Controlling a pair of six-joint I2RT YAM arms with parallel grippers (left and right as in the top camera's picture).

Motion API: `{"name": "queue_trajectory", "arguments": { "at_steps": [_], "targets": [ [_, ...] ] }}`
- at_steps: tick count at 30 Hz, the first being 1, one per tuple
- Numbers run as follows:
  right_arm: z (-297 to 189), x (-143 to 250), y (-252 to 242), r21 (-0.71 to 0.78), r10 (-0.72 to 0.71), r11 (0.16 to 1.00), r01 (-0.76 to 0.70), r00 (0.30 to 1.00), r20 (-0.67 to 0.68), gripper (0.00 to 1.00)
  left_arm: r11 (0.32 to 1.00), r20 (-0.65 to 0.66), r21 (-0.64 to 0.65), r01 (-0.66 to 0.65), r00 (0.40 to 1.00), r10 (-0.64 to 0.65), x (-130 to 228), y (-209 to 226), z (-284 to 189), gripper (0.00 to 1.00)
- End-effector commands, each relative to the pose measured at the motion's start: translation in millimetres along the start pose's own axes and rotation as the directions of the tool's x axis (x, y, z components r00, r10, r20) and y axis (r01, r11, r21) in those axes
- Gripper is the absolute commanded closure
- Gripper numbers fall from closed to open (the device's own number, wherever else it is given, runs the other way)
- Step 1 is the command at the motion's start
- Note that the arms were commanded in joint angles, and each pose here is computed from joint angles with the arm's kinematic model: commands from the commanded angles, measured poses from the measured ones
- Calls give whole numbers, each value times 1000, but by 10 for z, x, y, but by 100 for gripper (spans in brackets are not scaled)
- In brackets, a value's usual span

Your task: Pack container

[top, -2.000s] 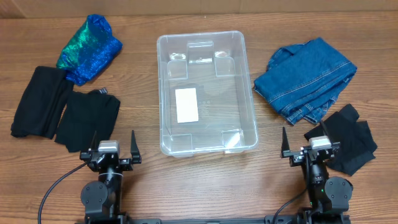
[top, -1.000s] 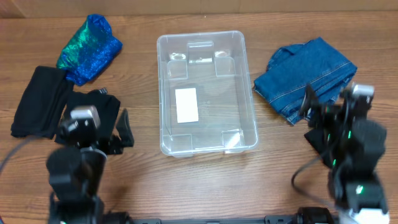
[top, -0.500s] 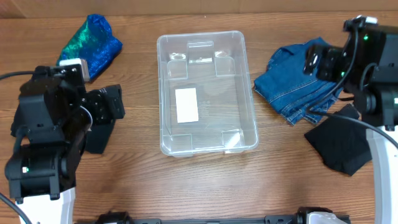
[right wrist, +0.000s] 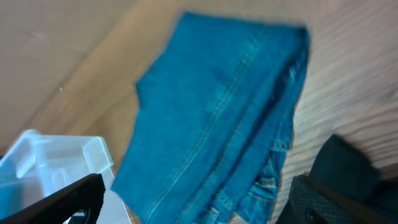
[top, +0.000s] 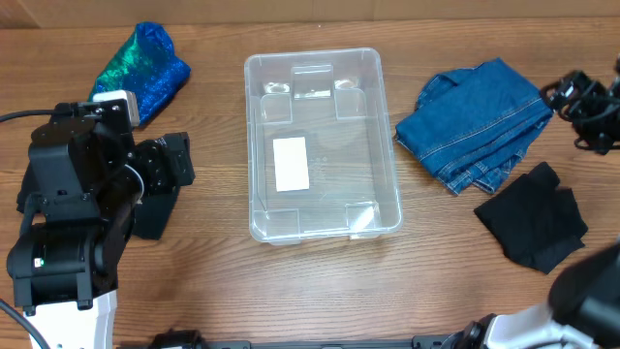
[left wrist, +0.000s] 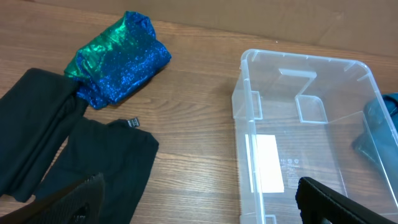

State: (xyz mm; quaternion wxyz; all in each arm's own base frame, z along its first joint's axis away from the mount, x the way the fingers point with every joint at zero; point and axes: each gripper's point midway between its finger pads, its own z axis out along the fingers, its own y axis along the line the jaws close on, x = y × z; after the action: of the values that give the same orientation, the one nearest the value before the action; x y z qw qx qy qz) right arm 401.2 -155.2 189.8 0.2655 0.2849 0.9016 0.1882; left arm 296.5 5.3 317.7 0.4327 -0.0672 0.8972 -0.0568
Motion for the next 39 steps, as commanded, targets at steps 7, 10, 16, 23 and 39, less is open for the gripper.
{"name": "queue_trajectory", "arguments": {
  "at_steps": [7,10,16,23,39],
  "targets": [
    [783,206,-331,-236,19,970,-66,980,-196,0,1000,18,21,3,1000,-3,-74,-47,-51,0],
    [969,262,-459,-219,40,971,-91,973,-226,0,1000,15,20,3,1000,-3,-66,-46,-51,0],
    [1179,321,-775,-98,55,992,-81,969,-243,0,1000,2,19,5,1000,-5,-41,-42,-37,0],
    [1206,281,-901,-34,39,998,-48,974,-221,0,1000,-37,13,10,999,-9,27,-27,23,0],
    [1263,358,-736,-151,54,984,-93,969,-242,0,997,-70,-73,-1,998,-4,78,129,96,0]
  ]
}}
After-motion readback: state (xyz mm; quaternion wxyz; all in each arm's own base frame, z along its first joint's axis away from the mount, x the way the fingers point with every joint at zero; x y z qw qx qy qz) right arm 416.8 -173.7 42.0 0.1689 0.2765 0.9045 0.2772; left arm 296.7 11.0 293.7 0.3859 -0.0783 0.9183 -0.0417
